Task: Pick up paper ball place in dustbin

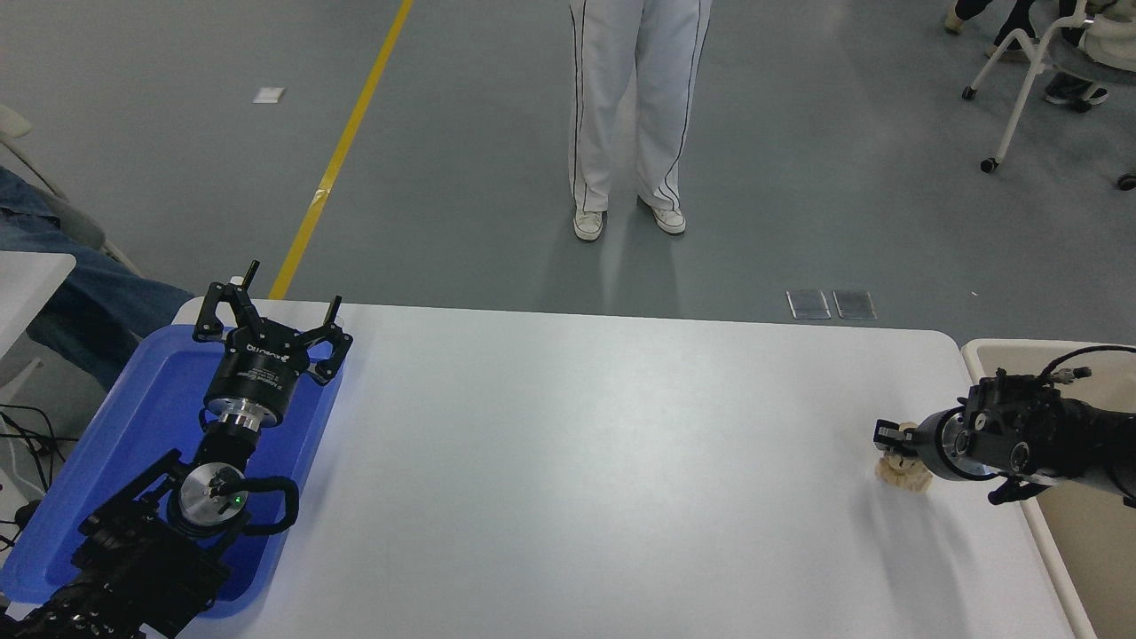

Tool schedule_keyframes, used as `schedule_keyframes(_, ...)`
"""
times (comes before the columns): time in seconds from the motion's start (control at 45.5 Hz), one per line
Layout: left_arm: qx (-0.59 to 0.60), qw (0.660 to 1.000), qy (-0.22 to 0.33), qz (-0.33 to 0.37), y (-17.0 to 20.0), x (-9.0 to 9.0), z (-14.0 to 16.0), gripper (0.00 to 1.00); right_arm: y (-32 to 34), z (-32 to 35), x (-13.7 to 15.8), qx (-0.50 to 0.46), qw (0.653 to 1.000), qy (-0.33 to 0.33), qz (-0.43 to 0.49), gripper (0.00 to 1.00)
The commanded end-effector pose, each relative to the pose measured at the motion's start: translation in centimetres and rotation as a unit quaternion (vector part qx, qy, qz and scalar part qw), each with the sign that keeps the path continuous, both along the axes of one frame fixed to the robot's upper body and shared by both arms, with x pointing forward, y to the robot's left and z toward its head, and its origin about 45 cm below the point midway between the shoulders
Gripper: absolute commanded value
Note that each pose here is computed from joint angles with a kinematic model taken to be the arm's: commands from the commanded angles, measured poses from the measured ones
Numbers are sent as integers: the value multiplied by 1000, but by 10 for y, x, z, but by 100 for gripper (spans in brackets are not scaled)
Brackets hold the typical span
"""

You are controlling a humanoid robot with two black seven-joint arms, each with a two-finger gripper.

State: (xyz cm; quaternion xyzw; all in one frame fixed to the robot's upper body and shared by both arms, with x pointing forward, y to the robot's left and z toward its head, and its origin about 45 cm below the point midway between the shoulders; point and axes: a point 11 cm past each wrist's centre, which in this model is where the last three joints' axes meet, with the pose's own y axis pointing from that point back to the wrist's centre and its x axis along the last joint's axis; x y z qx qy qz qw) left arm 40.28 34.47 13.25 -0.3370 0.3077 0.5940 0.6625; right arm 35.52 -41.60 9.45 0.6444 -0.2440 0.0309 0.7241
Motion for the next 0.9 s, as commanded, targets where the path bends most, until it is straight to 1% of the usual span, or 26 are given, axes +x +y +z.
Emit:
schedule_keyframes(0.0, 0, 1000, 0, 0, 0, 0, 0, 100, -8, 31, -7, -5, 998, 56, 15, 0)
schedule_keyframes(0.286, 0, 1000, 0, 0, 0, 0, 0, 100, 8, 97, -16, 20, 989, 137, 59, 0)
schedule_keyframes(0.505, 0, 1000, 0, 0, 0, 0, 0, 100, 21, 158, -9, 29, 977, 197, 78, 0)
schedule_keyframes(0.681, 0, 1000, 1, 1, 0, 0, 0, 100, 36, 202, 7, 23, 983, 156, 99, 0)
schedule_keyframes(0.879, 0, 1000, 0, 0, 0, 0, 0, 100, 54, 252, 15, 16, 986, 112, 120, 0)
